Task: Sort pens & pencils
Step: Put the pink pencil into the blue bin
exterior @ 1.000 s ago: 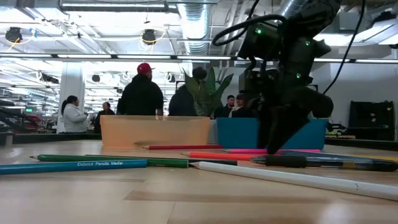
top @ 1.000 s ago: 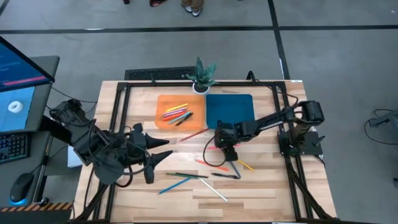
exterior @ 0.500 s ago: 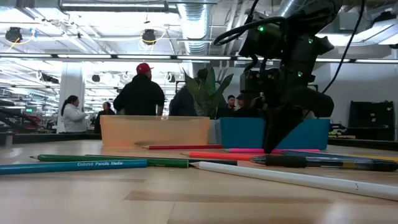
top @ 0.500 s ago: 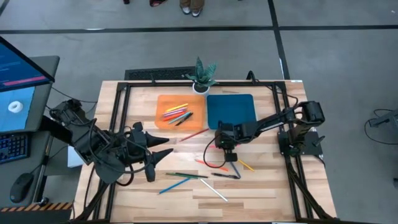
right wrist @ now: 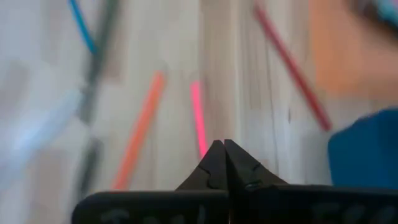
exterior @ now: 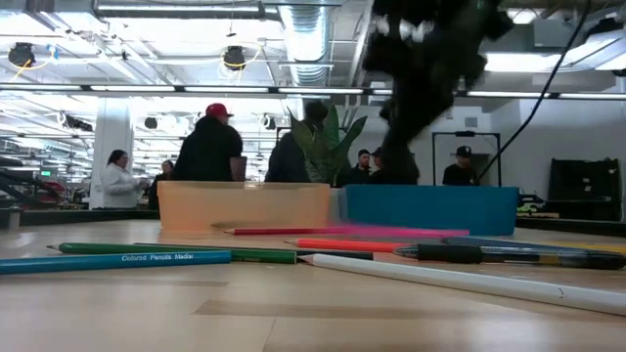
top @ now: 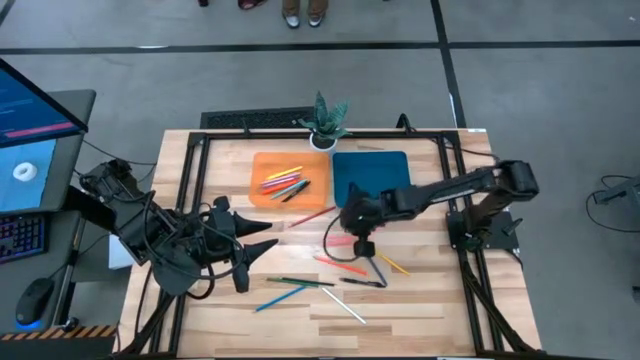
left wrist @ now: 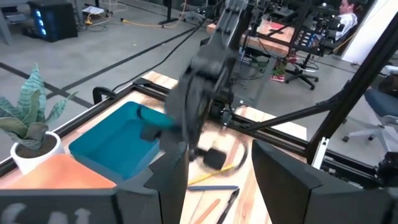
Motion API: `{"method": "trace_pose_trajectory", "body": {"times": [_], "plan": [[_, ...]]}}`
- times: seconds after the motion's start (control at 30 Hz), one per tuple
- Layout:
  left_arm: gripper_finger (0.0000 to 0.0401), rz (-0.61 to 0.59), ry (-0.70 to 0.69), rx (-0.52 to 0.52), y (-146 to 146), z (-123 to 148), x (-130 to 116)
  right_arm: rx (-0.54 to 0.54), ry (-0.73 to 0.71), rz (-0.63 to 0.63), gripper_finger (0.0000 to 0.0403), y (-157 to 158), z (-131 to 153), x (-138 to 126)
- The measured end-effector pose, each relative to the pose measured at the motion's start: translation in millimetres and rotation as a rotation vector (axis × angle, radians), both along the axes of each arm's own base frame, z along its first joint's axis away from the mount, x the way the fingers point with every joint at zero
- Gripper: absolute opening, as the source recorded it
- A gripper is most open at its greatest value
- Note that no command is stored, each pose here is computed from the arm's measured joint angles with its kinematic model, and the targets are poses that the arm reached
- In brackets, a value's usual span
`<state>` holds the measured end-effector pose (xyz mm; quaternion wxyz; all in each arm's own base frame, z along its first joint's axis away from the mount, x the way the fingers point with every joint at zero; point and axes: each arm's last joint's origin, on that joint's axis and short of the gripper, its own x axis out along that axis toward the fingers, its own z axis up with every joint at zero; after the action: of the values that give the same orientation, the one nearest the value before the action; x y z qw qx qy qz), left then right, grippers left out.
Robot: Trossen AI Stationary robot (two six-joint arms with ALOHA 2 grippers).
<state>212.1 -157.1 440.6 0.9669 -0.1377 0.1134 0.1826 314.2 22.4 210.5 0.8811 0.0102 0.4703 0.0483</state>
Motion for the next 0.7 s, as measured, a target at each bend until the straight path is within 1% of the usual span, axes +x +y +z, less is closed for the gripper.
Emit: {"method": "trace_pose_trajectory", "body": {"times": [0.13,0.2,0.3,0.37,0.43,0.47,0.57,0.63,0.7], "plan": [[0.0167,0.0,0.005,0.006,0.2,-0.5,-0.2,0.085,-0.169,-0.027,0.0001,-4.0,46.3,-17.7],[0.0167,0.0,0.009,0.01,0.4,-0.9,-0.4,0.093,-0.242,-0.032,0.0002,-5.6,66.0,-29.2],[0.0167,-0.003,0.014,0.02,0.4,-1.0,-0.4,0.059,-0.299,-0.037,0.0011,-6.1,80.9,-40.3],[0.0167,-0.004,0.015,0.024,0.4,-0.9,-0.4,0.025,-0.31,-0.011,0.0024,-3.1,78.6,-39.6],[0.0167,-0.003,0.015,0.025,0.4,-0.9,-0.4,0.026,-0.348,0.021,0.0042,1.4,67.7,-34.2],[0.0167,-0.003,0.015,0.025,0.4,-0.9,-0.4,0.042,-0.387,0.038,0.0051,3.4,62.4,-31.1],[0.0167,0.001,0.01,0.011,0.4,-0.9,-0.4,0.108,-0.57,0.101,0.0075,7.7,49.2,-28.8],[0.0167,0.002,0.007,0.004,0.1,-0.9,-0.6,0.105,-0.642,0.112,0.009,7.6,33.6,-33.0],[0.0167,0.001,0.005,0.001,-0.3,-0.9,-0.9,0.075,-0.669,0.125,0.0105,7.3,12.5,-34.8]]}}
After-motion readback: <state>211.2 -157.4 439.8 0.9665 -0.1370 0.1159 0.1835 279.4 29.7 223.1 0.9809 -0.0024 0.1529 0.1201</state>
